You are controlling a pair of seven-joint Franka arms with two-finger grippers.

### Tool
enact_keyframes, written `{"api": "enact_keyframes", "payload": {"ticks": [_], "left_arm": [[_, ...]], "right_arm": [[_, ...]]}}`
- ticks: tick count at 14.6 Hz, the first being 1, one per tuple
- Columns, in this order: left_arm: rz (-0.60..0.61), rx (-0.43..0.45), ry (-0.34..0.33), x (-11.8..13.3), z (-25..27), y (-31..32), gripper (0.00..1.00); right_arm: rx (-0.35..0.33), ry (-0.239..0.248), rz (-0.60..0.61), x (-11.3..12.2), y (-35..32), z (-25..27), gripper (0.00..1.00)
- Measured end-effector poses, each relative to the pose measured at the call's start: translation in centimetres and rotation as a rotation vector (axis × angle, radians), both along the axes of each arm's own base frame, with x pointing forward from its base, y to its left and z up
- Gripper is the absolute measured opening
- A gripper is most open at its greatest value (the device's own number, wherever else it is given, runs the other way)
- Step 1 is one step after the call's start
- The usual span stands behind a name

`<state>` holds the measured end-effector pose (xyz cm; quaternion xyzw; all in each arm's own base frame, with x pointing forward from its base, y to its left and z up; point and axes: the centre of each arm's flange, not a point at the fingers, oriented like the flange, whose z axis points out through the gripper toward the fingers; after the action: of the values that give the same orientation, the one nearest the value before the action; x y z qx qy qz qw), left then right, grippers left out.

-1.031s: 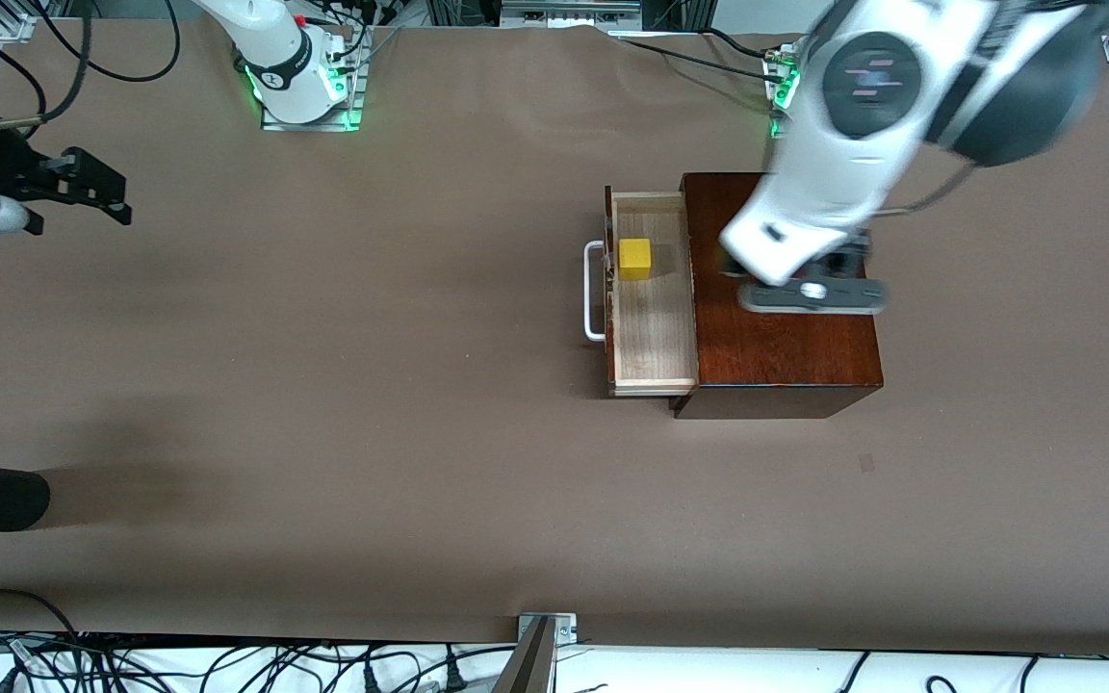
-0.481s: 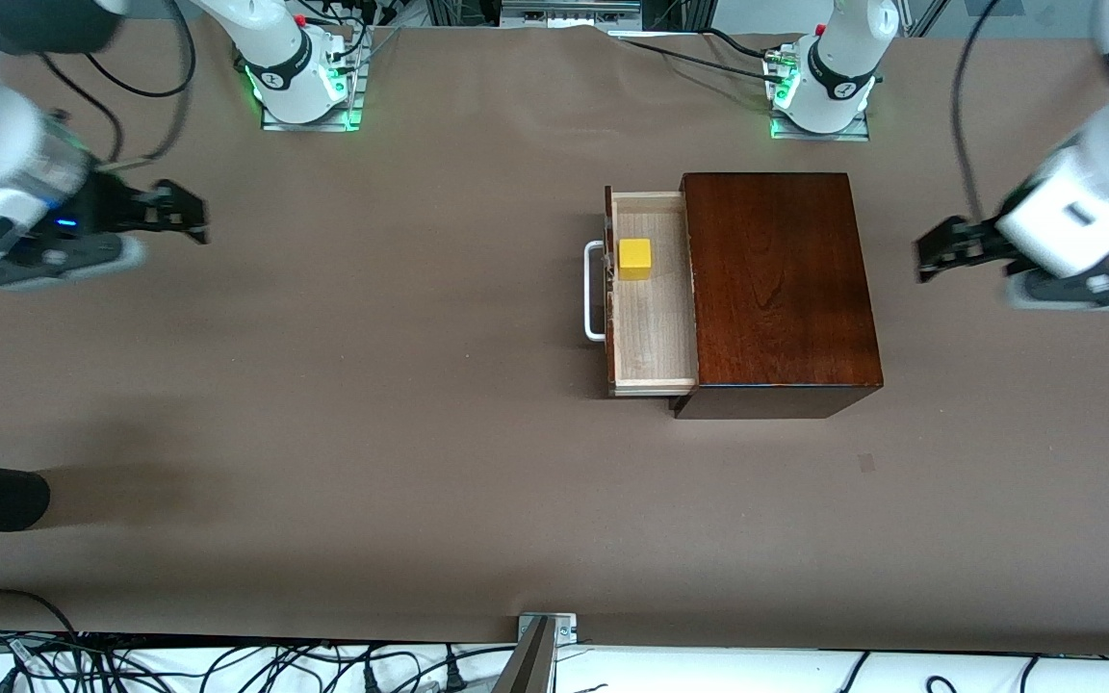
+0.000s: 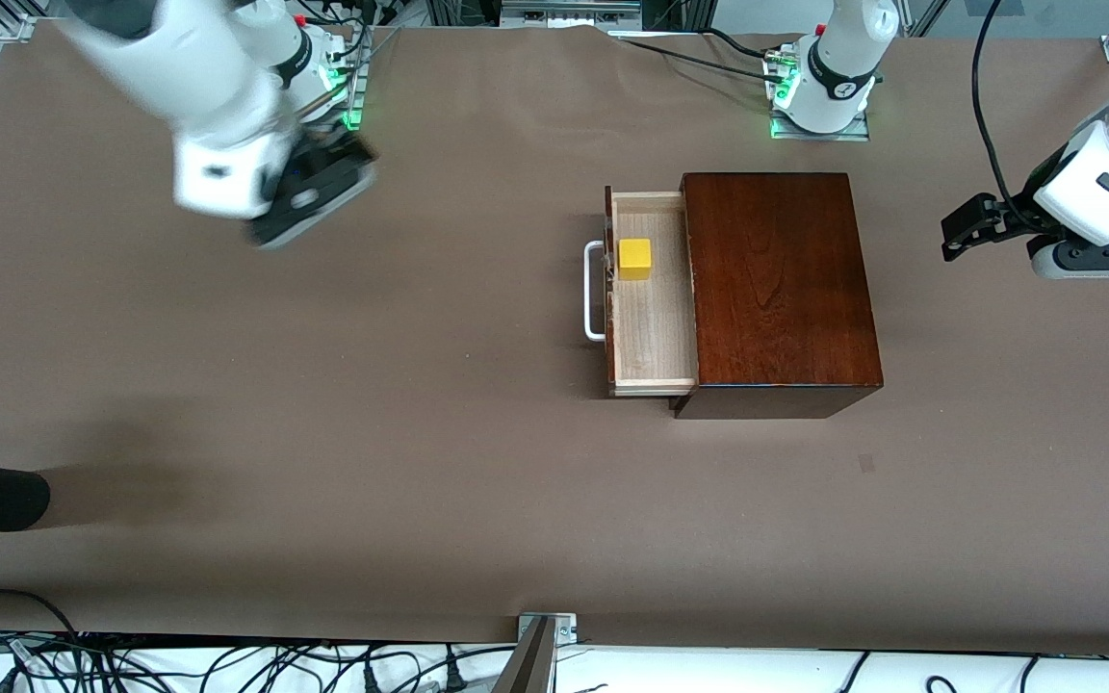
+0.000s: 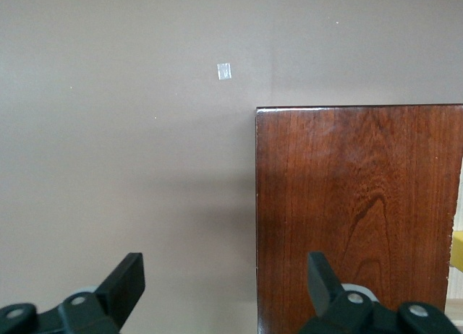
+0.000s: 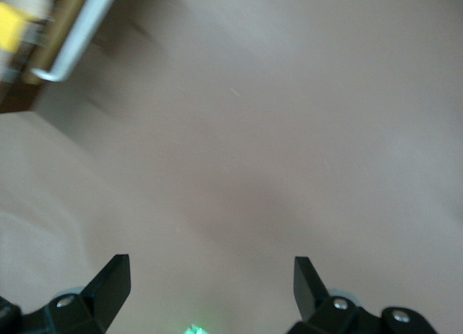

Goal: Open drawer, take yellow block, close drawer

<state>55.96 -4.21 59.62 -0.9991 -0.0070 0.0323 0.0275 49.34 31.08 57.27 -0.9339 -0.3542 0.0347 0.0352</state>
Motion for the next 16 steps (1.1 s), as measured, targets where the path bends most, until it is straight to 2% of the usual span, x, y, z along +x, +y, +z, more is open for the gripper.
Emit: {"api": "enact_keyframes", "payload": {"ticks": [2, 4, 6, 8, 10, 16], "left_arm": [[-0.004, 0.000, -0.001, 0.0, 0.0, -0.2, 1.00], [-0.006, 0.000, -0.003, 0.0, 0.0, -0.3, 1.00], [-0.006, -0.001, -0.007, 0.0, 0.1, -0.3, 1.00], [-0.005, -0.001, -0.008, 0.0, 0.1, -0.3, 1.00], [-0.005, -0.001, -0.008, 0.0, 0.1, -0.3, 1.00], [-0.006, -0.001, -0.009, 0.0, 0.2, -0.3, 1.00]], "right_arm": [[0.034, -0.034, 0.130, -3.7, 6.8, -0.3, 1.00], [0.058, -0.045, 0.251, -7.1, 13.4, -1.8, 1.00], [0.063, -0.057, 0.378, -9.2, 19.0, -3.7, 1.00], [0.073, -0.056, 0.493, -9.8, 23.1, -5.8, 1.00], [0.067, -0.074, 0.580, -9.3, 26.1, -8.4, 1.00], [0.056, -0.128, 0.749, -9.1, 32.0, -16.8, 1.00]]}}
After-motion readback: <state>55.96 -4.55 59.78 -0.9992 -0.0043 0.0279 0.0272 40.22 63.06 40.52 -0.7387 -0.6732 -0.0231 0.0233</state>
